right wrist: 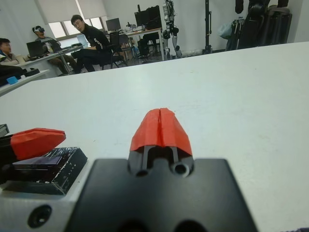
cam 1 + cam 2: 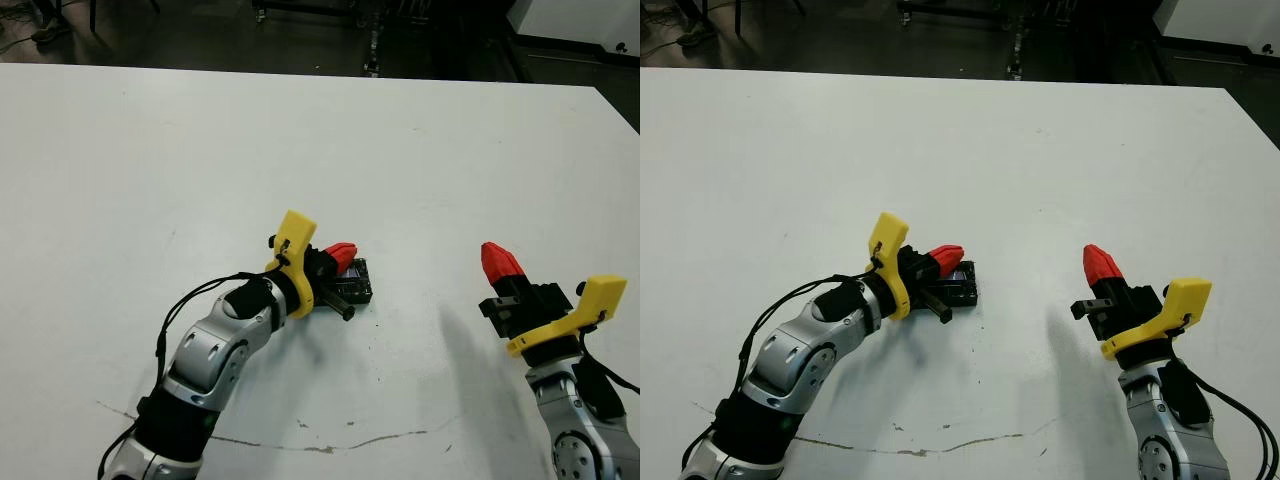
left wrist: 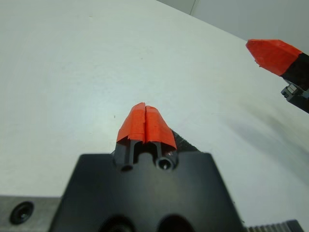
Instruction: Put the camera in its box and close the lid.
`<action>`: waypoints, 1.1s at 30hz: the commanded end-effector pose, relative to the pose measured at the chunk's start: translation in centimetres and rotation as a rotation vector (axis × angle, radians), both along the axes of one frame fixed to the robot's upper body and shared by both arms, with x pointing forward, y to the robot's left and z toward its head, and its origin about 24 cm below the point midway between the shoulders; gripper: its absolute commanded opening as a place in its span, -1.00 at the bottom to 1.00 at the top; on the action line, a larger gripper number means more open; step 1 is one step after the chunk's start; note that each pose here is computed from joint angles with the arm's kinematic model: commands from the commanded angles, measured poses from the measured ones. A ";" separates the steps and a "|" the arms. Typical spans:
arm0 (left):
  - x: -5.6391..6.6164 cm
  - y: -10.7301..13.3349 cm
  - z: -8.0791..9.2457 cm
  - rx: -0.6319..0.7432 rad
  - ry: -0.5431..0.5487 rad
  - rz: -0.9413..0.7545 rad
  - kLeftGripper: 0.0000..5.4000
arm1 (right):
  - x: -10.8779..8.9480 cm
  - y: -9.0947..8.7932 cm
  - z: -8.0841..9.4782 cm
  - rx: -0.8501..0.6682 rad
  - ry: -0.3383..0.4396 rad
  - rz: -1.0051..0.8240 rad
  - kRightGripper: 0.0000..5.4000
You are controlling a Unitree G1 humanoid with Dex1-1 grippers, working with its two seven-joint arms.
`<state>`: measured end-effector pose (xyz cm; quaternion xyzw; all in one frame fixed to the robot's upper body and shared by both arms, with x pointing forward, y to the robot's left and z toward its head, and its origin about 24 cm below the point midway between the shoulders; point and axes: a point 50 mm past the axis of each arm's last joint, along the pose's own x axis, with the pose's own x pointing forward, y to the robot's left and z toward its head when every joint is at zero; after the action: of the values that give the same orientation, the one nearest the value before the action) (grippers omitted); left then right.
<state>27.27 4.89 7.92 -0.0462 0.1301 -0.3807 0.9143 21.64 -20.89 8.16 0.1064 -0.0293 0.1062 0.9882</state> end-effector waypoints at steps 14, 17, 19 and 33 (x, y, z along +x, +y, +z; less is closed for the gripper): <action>0.2 0.4 -5.1 0.156 0.225 0.053 -1.00 | -0.2 -0.6 0.0 -0.025 0.005 -0.018 -1.00; 0.5 1.3 -4.4 0.151 0.207 0.075 -1.00 | -0.2 -0.6 0.0 -0.014 0.005 -0.017 -1.00; 0.4 2.0 -3.3 0.109 0.199 0.087 -1.00 | -0.2 -0.6 0.0 -0.014 0.003 -0.021 -1.00; -1.8 8.3 5.2 -0.136 -0.088 0.180 -1.00 | 0.0 -0.5 0.0 -0.013 0.004 -0.008 -1.00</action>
<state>25.58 12.36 12.84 -0.1021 0.0703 -0.3163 0.9405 21.65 -21.00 8.25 0.1067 -0.0322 0.1050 0.9882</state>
